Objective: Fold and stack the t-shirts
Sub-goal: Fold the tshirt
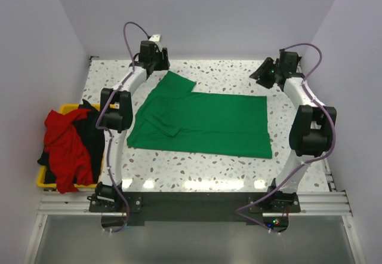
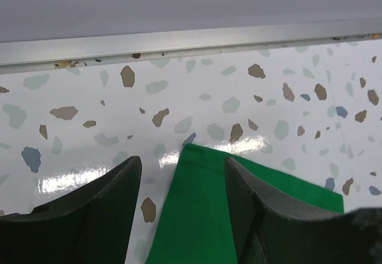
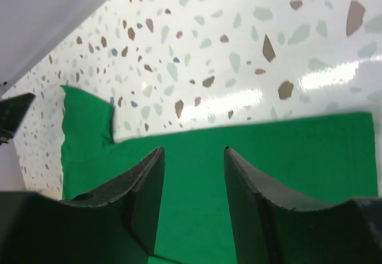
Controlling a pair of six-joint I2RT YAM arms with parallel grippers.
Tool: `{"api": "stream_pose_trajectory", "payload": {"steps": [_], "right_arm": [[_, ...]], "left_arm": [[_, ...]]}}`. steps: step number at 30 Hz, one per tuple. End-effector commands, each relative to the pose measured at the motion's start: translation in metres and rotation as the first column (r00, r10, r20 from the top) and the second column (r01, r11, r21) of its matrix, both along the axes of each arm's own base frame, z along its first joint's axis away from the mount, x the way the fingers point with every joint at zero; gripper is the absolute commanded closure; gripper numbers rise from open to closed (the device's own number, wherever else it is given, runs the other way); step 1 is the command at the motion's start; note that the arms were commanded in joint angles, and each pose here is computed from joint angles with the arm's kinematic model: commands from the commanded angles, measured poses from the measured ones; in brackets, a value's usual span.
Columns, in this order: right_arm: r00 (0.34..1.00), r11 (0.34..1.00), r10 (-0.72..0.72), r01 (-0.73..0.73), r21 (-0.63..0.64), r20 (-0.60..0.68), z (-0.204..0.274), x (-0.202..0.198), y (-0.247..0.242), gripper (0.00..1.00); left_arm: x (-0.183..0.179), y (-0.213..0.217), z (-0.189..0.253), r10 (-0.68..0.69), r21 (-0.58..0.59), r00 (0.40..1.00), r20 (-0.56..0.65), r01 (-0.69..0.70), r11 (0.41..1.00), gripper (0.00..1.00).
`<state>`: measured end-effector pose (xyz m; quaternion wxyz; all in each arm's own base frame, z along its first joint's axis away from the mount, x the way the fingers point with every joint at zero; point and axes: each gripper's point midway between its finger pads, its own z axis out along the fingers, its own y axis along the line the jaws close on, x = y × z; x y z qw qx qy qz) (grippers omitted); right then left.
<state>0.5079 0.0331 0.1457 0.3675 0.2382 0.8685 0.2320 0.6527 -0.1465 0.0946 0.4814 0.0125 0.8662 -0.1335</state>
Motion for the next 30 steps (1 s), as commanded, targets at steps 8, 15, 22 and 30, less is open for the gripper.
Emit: {"api": "stream_pose_trajectory", "payload": {"steps": [8, 15, 22, 30], "right_arm": [[0.993, 0.998, 0.048, -0.044, -0.042, 0.104, 0.01, 0.034, 0.002, 0.52], [0.995, 0.998, 0.056, -0.052, -0.045, 0.078, -0.003, 0.031, 0.002, 0.53], [0.998, 0.996, 0.043, -0.04, -0.08, 0.038, -0.012, 0.017, -0.004, 0.54], [1.0, 0.989, 0.004, -0.006, -0.146, -0.018, -0.022, 0.01, -0.017, 0.55]], "left_arm": [[0.009, -0.034, -0.034, -0.162, 0.08, 0.985, 0.053, 0.157, 0.984, 0.39], [0.008, -0.038, -0.055, -0.142, 0.093, 0.989, 0.033, 0.139, 0.986, 0.4], [0.003, -0.046, -0.055, -0.139, 0.111, 0.989, 0.041, 0.133, 0.985, 0.53], [0.006, -0.039, -0.039, -0.086, 0.113, 0.992, 0.095, 0.076, 0.991, 0.78]]}}
